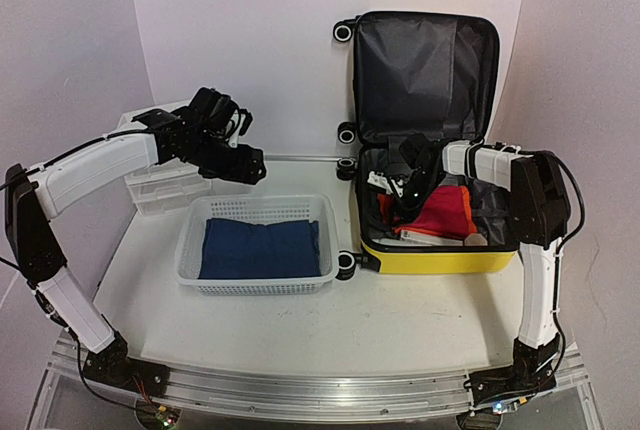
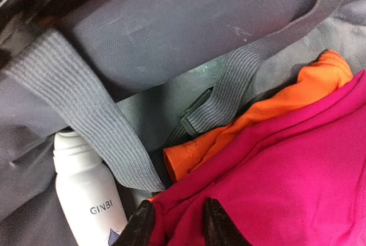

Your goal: Open, take out, and arrange the luggage

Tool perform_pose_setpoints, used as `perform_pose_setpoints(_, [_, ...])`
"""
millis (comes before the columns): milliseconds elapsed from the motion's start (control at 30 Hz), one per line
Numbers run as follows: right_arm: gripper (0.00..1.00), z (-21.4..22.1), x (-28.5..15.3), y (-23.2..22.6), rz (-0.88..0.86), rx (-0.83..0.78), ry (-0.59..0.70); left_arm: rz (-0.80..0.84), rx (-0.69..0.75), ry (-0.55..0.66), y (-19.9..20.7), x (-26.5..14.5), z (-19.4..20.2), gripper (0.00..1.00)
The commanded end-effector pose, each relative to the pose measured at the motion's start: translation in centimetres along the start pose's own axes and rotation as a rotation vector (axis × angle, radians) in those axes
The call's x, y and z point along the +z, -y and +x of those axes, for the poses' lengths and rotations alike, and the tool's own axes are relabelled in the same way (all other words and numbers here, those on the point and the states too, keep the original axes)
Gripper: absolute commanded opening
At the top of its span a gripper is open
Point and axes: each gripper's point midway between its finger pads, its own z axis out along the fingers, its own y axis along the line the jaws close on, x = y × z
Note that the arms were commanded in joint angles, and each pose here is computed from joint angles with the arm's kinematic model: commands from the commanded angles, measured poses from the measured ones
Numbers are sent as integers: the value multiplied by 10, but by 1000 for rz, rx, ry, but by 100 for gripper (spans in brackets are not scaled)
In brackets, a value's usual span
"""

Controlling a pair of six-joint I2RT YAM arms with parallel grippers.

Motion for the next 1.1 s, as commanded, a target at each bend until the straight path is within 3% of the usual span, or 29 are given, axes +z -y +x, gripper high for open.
perform_pose_setpoints(0, [24,-18,-27,13,48,43,71,8,10,68,3,-21,-24,81])
perform_pose_setpoints(100, [17,-22,-38,22,56,105,100,14,2,62,5,-19,-26,83])
perform_pose_setpoints(300, [0,-29,-63,28,30,187,169,33,-55,64,10,-20,-38,99])
perform_pose_setpoints(567, [0,-37,-85,16,-25,270,223,242,-262,32,35,-24,-81,95])
perform_pose_setpoints(733, [0,-42,-94,9,-58,294,252,382,-546,-45,38,-18,-105,89])
perform_pose_setpoints(867, [0,-45,-105,7,-57,330,272,473,-884,-276,55,16,-91,87])
perform_pose_setpoints(1067, [0,-42,-114,-10,-116,354,294,572,-1109,-458,113,52,-85,91])
